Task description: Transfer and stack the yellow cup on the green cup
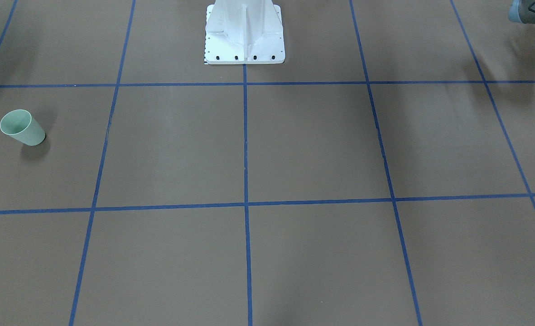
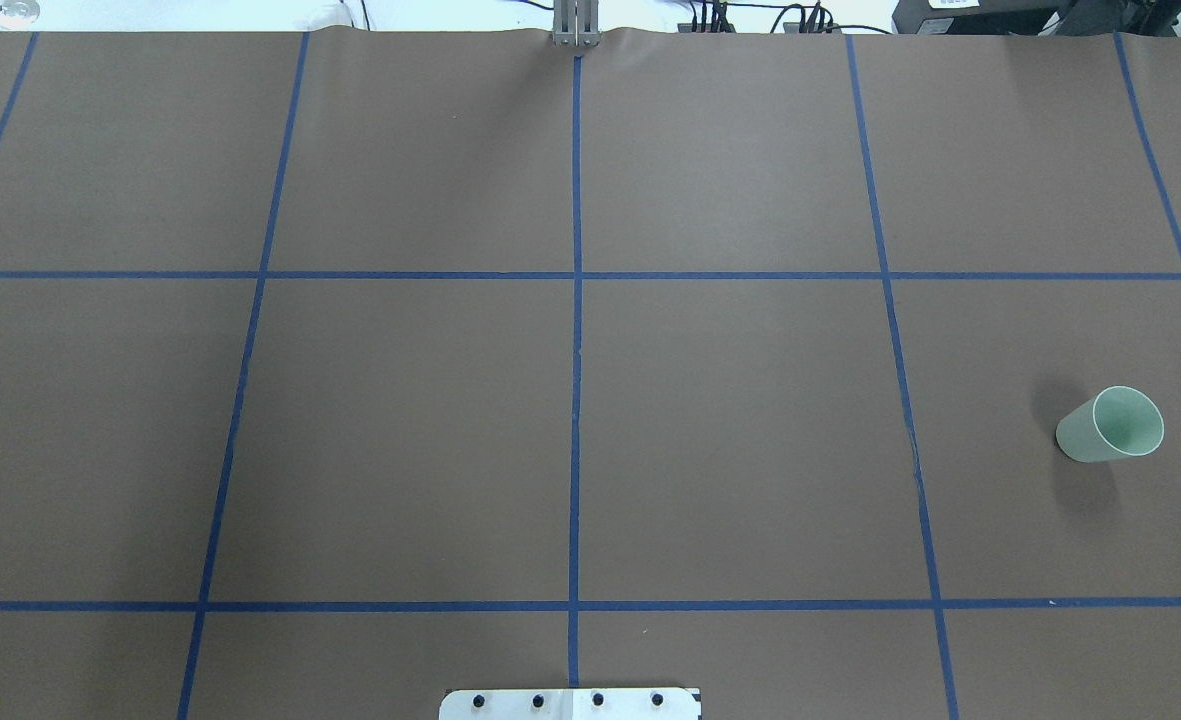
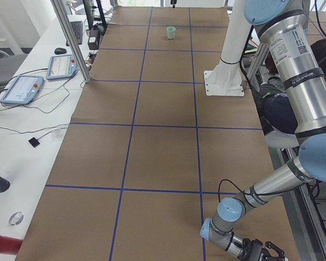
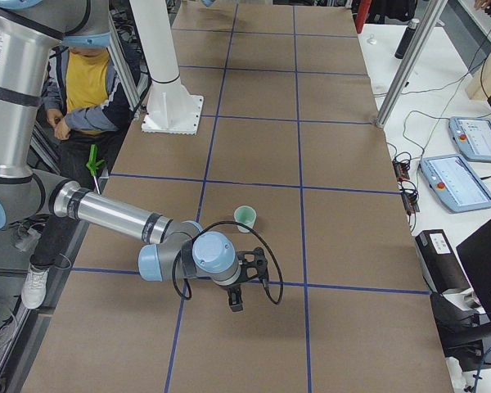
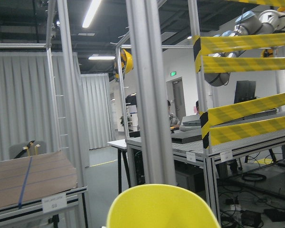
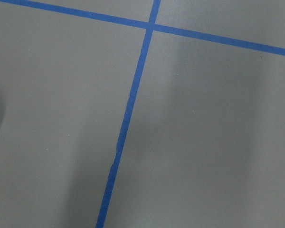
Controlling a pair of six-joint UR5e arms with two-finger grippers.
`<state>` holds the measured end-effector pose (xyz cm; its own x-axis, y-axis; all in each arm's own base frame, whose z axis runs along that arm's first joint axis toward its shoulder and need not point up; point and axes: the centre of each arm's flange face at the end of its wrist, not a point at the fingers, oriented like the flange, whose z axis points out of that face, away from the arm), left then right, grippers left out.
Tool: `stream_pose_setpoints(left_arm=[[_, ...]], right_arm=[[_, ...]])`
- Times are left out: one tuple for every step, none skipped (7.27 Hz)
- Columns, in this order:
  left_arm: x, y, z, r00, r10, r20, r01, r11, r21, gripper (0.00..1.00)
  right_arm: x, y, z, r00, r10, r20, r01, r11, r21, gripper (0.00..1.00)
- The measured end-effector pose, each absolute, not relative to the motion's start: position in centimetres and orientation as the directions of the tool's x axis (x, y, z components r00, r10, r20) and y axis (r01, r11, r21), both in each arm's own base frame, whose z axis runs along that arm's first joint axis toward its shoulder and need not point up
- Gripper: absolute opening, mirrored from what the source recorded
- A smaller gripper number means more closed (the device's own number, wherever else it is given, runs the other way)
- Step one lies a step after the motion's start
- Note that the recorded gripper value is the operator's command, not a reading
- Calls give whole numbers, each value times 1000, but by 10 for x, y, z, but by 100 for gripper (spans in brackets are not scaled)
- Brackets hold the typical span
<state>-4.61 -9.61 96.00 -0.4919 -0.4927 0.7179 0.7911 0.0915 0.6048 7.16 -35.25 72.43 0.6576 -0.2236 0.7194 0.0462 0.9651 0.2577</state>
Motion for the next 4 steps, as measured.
stream_pose_setpoints(left_arm=[[-51,-100,954,-465,-545,698,782,116,612,24],[-56,-106,947,-427,-610,668,773,138,620,24],[-66,-111,940,-368,-693,620,761,159,629,24],[-81,-113,936,-286,-786,548,748,175,641,21]], right_arm=[[72,-353,724,658,-224,719,46,965,258,100],[72,-353,725,657,-224,720,46,965,258,100],[72,-353,725,657,-225,720,46,965,259,100],[72,-353,724,657,-226,719,46,964,261,100]])
